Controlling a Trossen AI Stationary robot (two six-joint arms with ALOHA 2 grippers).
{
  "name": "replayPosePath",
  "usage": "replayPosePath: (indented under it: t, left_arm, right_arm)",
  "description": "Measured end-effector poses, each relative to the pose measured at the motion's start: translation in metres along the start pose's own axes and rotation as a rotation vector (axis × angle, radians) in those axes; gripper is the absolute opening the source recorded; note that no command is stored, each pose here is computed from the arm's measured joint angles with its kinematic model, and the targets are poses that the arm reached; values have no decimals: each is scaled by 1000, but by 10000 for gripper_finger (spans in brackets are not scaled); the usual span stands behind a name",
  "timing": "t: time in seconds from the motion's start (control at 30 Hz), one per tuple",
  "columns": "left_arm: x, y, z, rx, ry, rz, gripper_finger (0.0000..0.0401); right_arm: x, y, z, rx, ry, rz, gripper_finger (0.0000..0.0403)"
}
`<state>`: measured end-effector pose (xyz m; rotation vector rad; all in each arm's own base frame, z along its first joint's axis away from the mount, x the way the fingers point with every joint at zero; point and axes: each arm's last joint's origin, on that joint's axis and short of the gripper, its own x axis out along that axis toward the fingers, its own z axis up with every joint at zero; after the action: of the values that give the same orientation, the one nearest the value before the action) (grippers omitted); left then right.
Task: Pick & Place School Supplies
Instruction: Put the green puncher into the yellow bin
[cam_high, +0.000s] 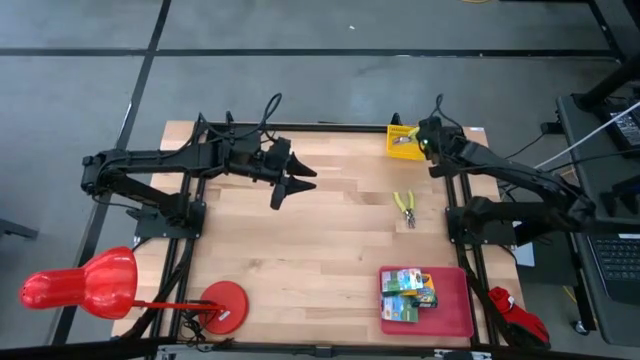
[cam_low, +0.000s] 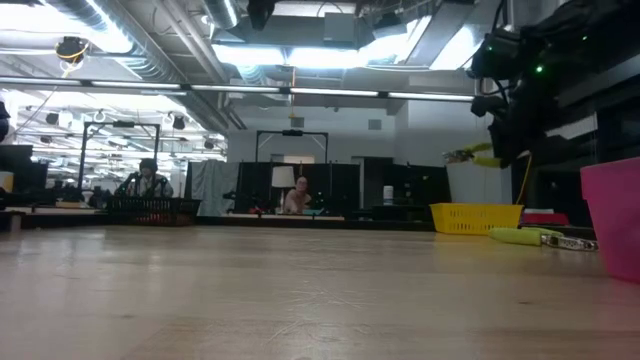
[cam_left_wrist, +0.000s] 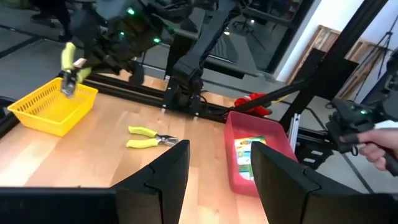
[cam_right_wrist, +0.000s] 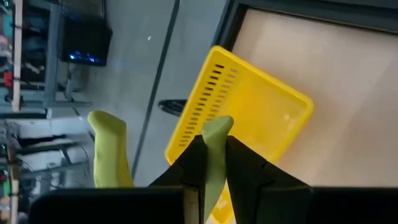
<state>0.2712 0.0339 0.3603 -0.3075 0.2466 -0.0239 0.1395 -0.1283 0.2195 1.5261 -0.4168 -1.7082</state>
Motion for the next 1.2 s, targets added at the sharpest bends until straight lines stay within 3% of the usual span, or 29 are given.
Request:
replayPosePath:
  t: [0.5,0.63,1.2]
  left_arm:
    - [0,-1,0,-19,0,-2,168]
    - [0,-1,0,-38,1,-2,168]
    - [0,-1,0,-45,0,-2,168]
  right_arm:
    - [41,0,-4,121,-26,-125,44]
    - [50,2,-8,134,-37,-109,47]
    - [57,16,-2,33,-99,6,143]
